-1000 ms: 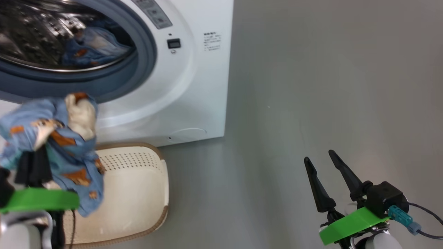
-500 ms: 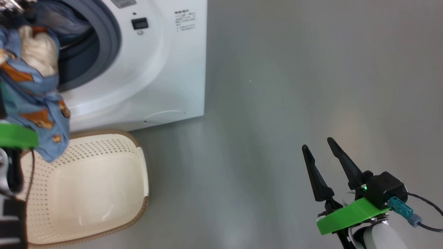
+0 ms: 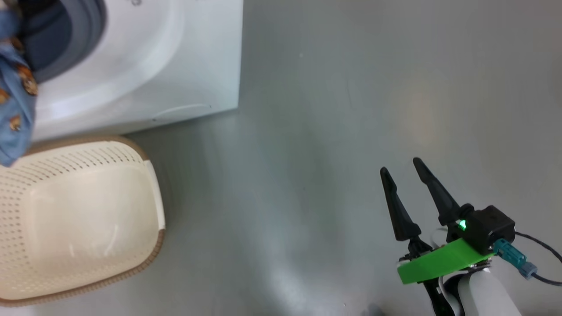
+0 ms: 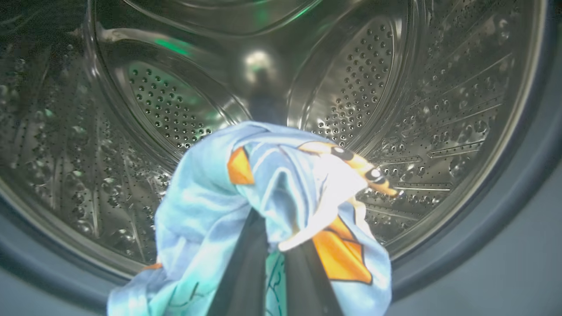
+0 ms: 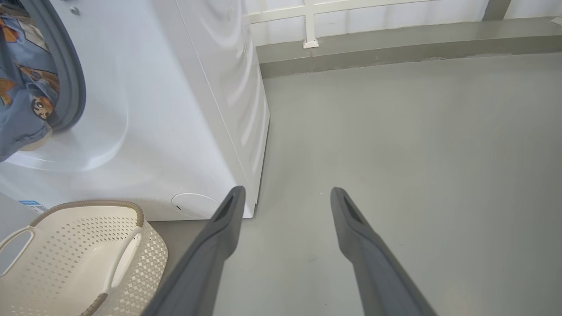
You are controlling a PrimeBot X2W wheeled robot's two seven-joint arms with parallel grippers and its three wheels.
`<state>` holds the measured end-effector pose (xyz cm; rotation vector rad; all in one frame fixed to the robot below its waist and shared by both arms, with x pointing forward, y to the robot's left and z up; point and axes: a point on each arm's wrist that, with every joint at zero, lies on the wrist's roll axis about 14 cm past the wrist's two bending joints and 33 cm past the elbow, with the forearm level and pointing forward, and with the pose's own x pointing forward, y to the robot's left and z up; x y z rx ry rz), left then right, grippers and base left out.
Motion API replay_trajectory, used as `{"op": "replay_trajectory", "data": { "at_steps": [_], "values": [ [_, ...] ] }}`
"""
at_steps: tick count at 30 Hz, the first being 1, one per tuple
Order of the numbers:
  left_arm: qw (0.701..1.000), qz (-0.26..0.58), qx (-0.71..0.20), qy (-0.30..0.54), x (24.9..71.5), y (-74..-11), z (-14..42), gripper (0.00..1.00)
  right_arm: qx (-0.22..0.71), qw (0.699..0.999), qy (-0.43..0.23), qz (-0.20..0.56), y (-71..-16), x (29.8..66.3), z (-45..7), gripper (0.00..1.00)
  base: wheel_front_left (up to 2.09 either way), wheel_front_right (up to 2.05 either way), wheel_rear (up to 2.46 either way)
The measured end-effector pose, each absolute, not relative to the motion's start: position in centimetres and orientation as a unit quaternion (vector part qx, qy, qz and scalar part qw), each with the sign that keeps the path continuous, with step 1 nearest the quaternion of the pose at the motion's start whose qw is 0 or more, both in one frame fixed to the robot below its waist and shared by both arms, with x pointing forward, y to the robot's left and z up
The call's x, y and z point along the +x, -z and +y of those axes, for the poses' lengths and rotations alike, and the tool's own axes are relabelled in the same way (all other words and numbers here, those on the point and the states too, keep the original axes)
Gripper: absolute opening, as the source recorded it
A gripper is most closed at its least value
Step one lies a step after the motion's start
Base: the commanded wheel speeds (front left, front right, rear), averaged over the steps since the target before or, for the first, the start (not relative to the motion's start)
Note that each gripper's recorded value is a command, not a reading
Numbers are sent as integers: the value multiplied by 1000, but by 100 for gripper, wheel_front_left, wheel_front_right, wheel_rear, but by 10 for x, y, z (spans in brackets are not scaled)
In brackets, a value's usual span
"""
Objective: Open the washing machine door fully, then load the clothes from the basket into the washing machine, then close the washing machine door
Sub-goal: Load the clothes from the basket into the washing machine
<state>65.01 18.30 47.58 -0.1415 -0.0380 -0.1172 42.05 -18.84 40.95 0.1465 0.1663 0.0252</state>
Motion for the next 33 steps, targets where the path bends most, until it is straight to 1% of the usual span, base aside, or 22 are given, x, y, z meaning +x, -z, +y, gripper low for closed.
{"op": "replay_trajectory", "data": {
  "at_steps": [10, 14, 17, 18, 19, 20, 22, 25, 26, 28, 30, 33],
  "values": [
    [994, -2, -86, 63, 698, -442, 178, 0, 70, 989, 1, 131, -370, 422, -194, 100, 0, 0, 0],
    [994, -10, -91, 57, 712, -437, 180, 0, 70, 986, 4, 148, -357, 420, -195, 100, 0, 0, 0],
    [992, -85, -70, 55, 726, -478, 185, 0, 71, 985, 1, 160, -349, 419, -192, 100, 0, 0, 0],
    [991, -106, -64, 54, 727, -490, 185, 0, 71, 984, 0, 160, -348, 419, -191, 100, 0, 0, 0],
    [991, -106, -64, 54, 727, -490, 185, 0, 71, 984, 0, 160, -348, 419, -191, 100, 0, 0, 0],
    [987, -138, -55, 56, 727, -507, 182, 0, 72, 985, -3, 158, -348, 423, -191, 100, 0, 0, 0],
    [985, -157, -54, 55, 726, -516, 180, 0, 71, 985, -3, 156, -348, 425, -191, 100, 0, 0, 0],
    [986, -146, -66, 49, 723, -505, 177, 0, 71, 985, -6, 154, -349, 427, -189, 100, 0, 0, 0],
    [987, -138, -71, 46, 722, -498, 177, 4, 72, 985, -7, 154, -349, 427, -189, 100, 0, 0, 0],
    [990, -111, -79, 44, 718, -479, 177, 100, 73, 985, -9, 154, -349, 428, -187, 100, 0, 0, 0],
    [993, -80, -83, 39, 713, -460, 177, 100, 76, 985, -13, 153, -348, 429, -184, 100, 0, 0, 0],
    [994, -64, -86, 36, 708, -457, 180, 100, 80, 986, -21, 146, -352, 433, -178, 100, 0, 0, 0]
  ]
}}
